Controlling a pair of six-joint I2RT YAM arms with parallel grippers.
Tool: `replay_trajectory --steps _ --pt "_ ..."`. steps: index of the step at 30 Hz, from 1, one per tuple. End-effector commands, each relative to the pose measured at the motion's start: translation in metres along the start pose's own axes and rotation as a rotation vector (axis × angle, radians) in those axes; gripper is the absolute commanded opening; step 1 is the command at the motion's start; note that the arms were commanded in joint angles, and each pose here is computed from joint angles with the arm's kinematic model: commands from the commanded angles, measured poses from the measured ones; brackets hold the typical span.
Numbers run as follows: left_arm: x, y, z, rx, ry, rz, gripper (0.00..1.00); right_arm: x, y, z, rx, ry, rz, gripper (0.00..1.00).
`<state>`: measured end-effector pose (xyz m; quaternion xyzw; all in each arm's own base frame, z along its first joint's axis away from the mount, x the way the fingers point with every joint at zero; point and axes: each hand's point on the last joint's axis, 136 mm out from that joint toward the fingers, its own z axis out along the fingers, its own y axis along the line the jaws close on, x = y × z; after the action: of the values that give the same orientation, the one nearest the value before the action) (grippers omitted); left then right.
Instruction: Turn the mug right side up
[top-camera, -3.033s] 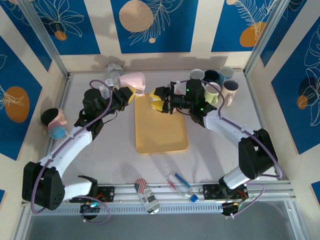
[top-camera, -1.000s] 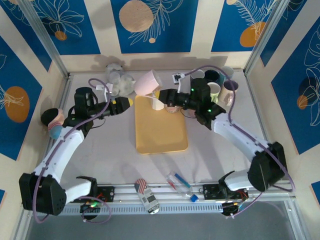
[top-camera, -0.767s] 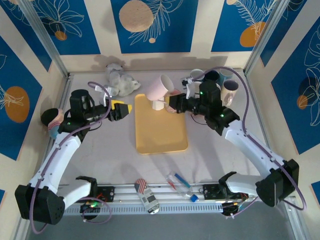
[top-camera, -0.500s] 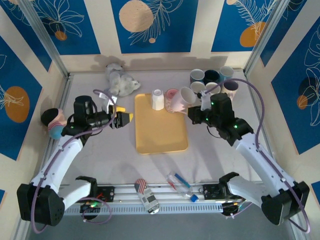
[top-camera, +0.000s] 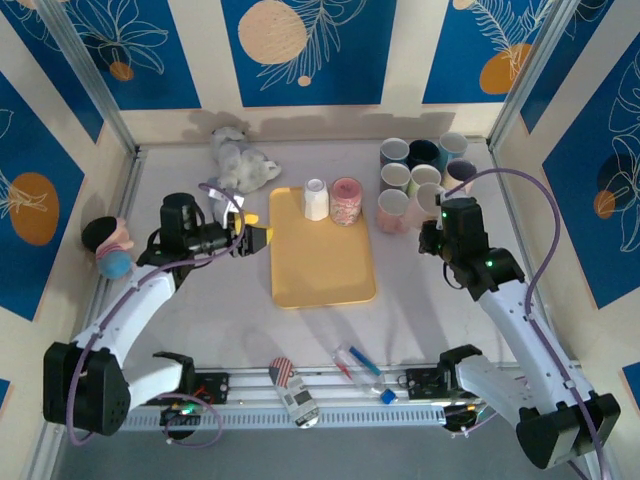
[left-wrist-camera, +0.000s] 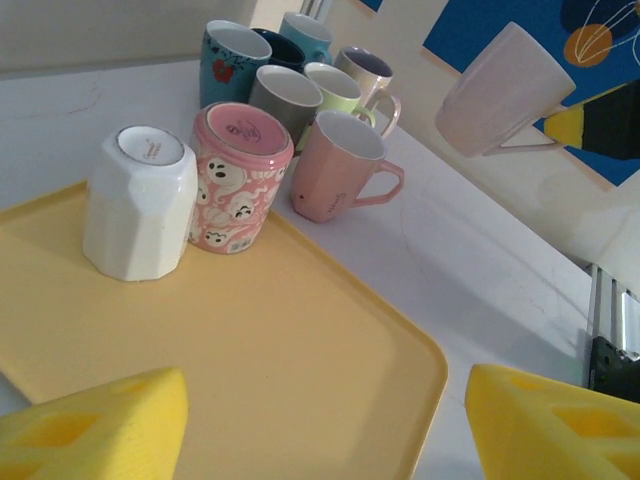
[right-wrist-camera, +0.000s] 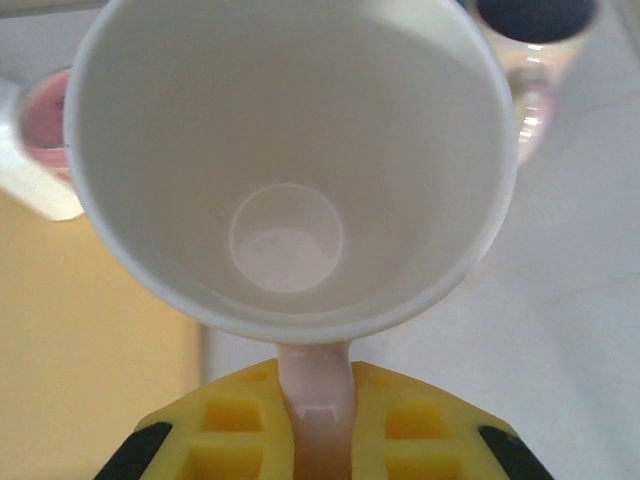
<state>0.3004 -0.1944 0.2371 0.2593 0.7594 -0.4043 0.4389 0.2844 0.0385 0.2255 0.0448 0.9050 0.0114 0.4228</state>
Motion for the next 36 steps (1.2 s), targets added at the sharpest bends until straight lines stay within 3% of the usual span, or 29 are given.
replay_trajectory --steps 1,5,17,31,36 --pt "-0.006 0.001 0.009 -0.005 -0.014 0.048 0.73 -0.011 -0.024 0.005 0.109 -0.049 0.046 0.0" --pt "-0.006 0.006 0.017 -0.037 0.003 0.042 0.73 -0.008 -0.019 0.033 0.038 -0.024 0.051 0.0" --pt "0.007 0.02 0.035 -0.127 0.058 0.038 0.7 0.0 -0.028 0.098 0.035 0.019 0.006 0.0" --pt "0.021 0.027 0.052 -0.137 0.117 0.037 0.7 0.02 -0.031 0.14 0.058 0.094 -0.049 0.0" --pt "0.023 0.027 0.056 -0.137 0.135 0.046 0.7 0.027 -0.033 0.147 0.07 0.118 -0.067 0.06"
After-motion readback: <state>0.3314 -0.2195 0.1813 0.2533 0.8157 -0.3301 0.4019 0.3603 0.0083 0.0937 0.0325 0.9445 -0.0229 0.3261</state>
